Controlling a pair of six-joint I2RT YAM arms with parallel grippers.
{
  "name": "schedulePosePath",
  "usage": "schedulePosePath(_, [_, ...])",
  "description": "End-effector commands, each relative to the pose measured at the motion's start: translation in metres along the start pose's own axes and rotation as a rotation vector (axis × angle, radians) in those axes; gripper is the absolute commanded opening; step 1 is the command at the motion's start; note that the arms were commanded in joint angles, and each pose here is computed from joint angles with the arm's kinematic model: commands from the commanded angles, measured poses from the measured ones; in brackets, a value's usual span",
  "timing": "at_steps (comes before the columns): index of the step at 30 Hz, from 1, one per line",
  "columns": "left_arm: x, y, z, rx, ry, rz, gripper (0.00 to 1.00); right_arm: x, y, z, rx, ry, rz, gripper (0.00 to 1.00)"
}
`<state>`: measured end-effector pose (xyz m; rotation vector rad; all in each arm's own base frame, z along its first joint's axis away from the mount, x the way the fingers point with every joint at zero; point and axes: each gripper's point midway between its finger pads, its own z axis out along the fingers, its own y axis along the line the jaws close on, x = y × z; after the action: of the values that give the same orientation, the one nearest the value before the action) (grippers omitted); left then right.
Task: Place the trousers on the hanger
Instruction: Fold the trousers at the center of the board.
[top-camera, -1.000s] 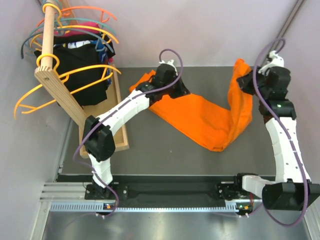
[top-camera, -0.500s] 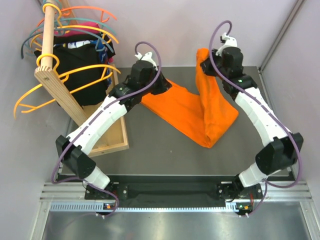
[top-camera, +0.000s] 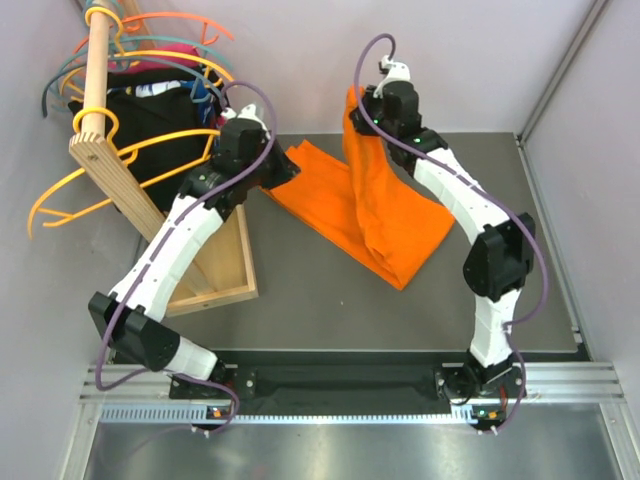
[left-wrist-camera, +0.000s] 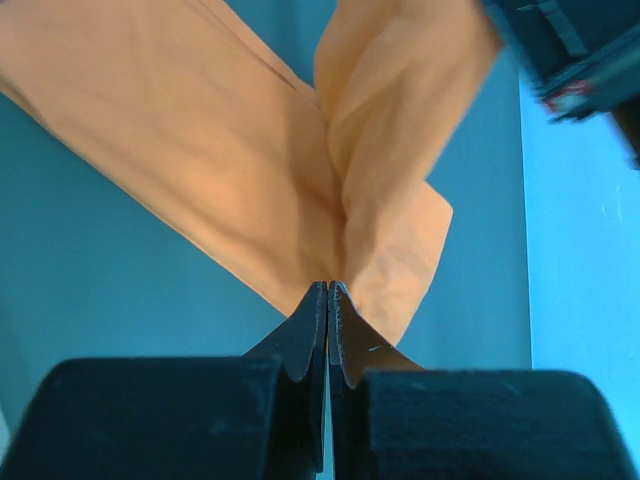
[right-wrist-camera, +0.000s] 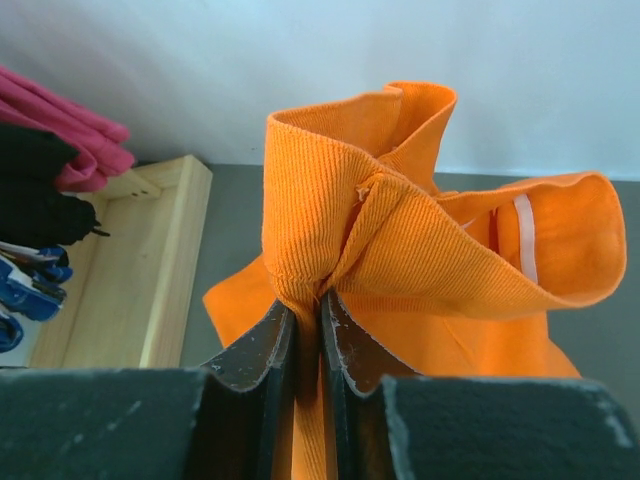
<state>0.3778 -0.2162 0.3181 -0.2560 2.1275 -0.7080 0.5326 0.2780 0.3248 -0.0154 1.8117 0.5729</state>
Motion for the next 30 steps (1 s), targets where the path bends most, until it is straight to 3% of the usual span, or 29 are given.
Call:
schedulePosePath(1, [-0.013,-0.007,-0.028,0.041,-0.032,0.027,0.00,-0.043,0.040,0.008,-0.097,-0.155,0.025,0.00])
schedulePosePath(8, [-0.011,0.007,-0.037,0.008,-0.041,0.006,0.00,0.009,0.059,0.041,-0.143,-0.070,0.001,0.00])
schedulePosePath(30, [-0.007,0.031,-0.044,0.005,-0.004,-0.027,0.00,0.095,0.124,0.084,-0.339,0.034,0.020,0.00])
